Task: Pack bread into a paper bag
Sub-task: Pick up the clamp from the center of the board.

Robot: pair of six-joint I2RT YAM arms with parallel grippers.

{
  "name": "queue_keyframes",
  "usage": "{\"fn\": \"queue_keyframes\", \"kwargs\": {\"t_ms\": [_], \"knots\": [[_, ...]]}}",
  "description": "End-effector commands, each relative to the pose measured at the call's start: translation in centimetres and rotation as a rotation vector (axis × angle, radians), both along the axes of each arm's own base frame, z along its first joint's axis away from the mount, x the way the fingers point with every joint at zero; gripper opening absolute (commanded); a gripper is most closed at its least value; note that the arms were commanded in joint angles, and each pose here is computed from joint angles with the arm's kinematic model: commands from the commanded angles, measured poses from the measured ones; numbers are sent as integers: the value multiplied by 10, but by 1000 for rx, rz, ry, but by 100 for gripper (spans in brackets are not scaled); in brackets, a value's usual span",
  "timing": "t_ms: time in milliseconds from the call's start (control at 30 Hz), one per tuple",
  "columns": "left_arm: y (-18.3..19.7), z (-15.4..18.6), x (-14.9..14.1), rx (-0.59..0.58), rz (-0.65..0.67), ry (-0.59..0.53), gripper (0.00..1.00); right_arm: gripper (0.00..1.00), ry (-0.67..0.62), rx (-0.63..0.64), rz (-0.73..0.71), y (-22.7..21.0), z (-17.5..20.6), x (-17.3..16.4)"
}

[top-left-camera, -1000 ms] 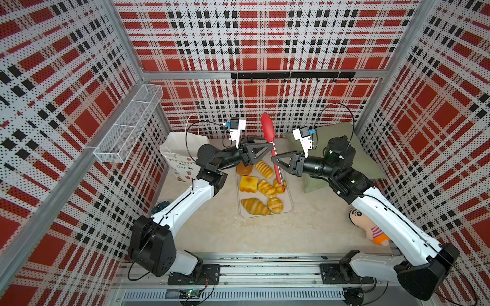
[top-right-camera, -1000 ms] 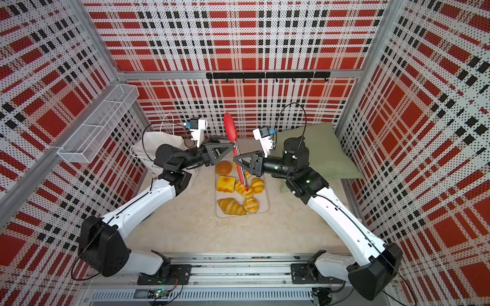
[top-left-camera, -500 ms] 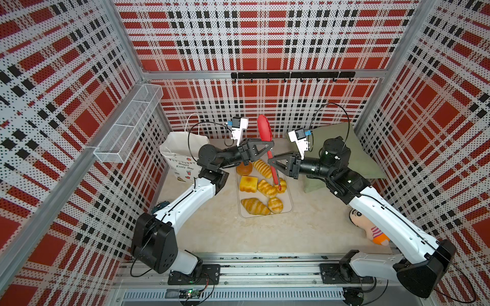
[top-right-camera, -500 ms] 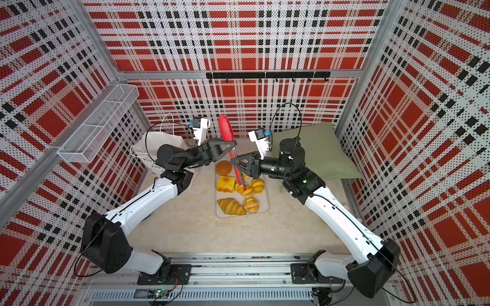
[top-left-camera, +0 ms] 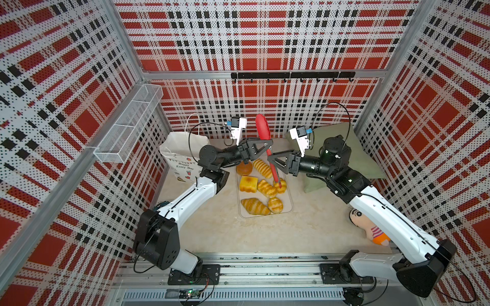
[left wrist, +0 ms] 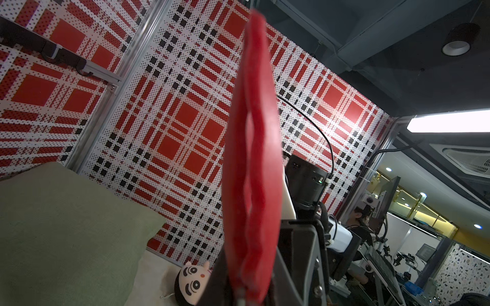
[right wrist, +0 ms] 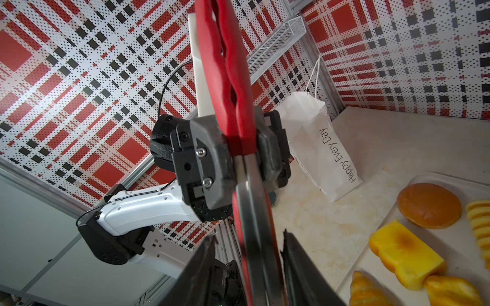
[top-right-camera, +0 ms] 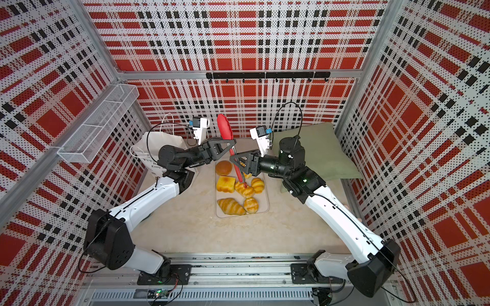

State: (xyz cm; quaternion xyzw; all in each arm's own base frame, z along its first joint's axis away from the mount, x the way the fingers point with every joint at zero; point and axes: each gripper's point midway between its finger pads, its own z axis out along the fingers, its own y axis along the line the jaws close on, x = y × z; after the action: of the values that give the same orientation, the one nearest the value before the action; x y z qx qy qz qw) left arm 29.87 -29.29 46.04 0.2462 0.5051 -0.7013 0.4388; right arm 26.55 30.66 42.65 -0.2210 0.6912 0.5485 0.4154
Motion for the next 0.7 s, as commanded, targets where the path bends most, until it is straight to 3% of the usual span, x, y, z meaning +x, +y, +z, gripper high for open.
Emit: {"fn": "queue_keyframes", "kwargs": {"t_ms": [0,233,667], "knots": [[7,15,-3,-51,17,-40,0,48,-18,-25,-40,0,2,7],[9,28,0,-95,9,-16,0,46,-11,-54,-21,11,-10,18],[12,21,5,-116,12,19,0,40,-39,-45,30,29,-4,11]]}}
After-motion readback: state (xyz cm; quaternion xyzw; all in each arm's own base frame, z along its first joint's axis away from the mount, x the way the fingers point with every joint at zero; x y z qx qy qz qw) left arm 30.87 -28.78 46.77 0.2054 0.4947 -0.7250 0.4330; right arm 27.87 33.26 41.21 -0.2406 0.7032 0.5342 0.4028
